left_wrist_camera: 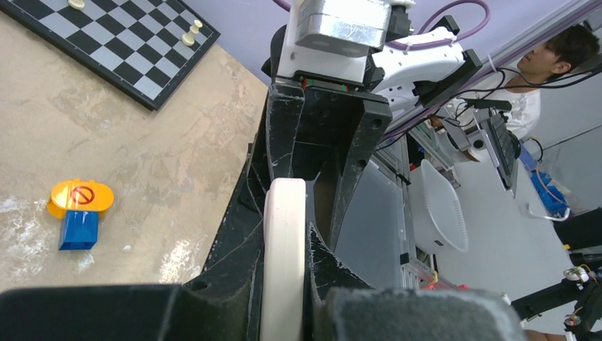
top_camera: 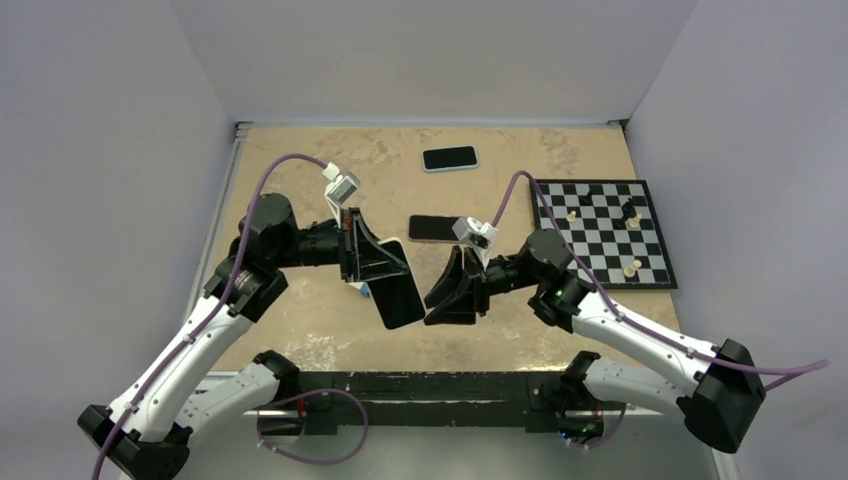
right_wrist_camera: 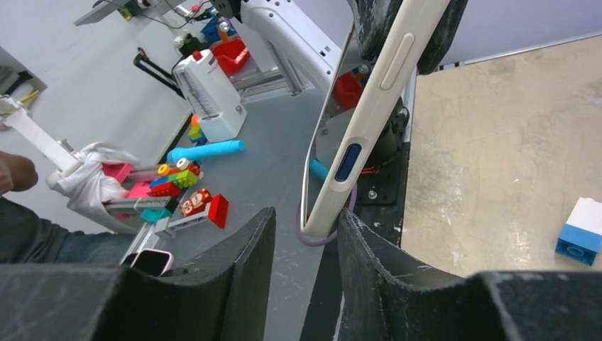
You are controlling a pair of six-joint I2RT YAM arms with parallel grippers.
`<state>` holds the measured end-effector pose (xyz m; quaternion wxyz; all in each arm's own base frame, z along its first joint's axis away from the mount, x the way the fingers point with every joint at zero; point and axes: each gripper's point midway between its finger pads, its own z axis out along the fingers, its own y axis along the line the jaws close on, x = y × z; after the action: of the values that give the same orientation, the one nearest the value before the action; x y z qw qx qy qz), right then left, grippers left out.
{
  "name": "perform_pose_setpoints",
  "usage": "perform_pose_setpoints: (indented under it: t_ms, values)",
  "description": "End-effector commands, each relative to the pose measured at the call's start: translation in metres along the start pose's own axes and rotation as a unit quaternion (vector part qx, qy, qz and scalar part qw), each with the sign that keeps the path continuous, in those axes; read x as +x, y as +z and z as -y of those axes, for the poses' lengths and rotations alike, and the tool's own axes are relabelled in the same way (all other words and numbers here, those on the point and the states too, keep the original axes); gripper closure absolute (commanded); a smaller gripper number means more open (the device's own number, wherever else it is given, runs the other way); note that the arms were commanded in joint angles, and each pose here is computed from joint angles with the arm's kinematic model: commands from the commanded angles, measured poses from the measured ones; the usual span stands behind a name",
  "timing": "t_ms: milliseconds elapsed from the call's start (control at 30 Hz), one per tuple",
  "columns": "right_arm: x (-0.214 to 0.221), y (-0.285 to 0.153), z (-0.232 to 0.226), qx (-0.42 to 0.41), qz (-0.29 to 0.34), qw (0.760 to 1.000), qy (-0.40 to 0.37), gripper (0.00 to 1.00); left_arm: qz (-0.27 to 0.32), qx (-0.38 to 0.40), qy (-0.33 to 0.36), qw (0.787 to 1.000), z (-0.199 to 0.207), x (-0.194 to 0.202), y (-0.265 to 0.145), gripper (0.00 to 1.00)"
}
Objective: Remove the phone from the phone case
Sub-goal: Remove the phone case from the phone.
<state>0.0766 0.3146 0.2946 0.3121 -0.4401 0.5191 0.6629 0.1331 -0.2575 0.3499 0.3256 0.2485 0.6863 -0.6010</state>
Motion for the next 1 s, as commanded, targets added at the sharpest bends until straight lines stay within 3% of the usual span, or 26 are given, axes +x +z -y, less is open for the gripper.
perform_pose_setpoints:
  t_ms: [0,133,300,333,633,967]
  values:
    - [-0.003,0.003,-0.01,-0.032,0.003,0.999,-0.022,0.61,0.033,0.035,0.037,0.998,0.025,-0.024,-0.005,1.0]
    - [0.0,0.005,-0.014,-0.052,-0.003,0.998,-0.032,0.68,0.03,0.046,0.031,0.998,0.027,-0.026,-0.003,1.0]
    - [0.003,0.005,-0.02,-0.075,-0.006,0.996,-0.056,0.98,0.013,0.084,0.021,0.996,0.036,-0.024,-0.001,1.0]
    - [0.003,0.006,-0.019,-0.073,-0.006,0.996,-0.059,1.0,0.011,0.093,0.018,0.995,0.038,-0.023,-0.001,1.0]
    - [-0.011,0.021,-0.029,-0.067,-0.014,0.981,-0.179,1.0,-0.014,0.18,-0.027,0.983,0.059,-0.021,-0.002,1.0]
    - [-0.058,0.033,-0.011,0.026,0.023,0.965,-0.26,1.0,0.005,0.191,-0.095,0.977,0.047,-0.023,0.005,1.0]
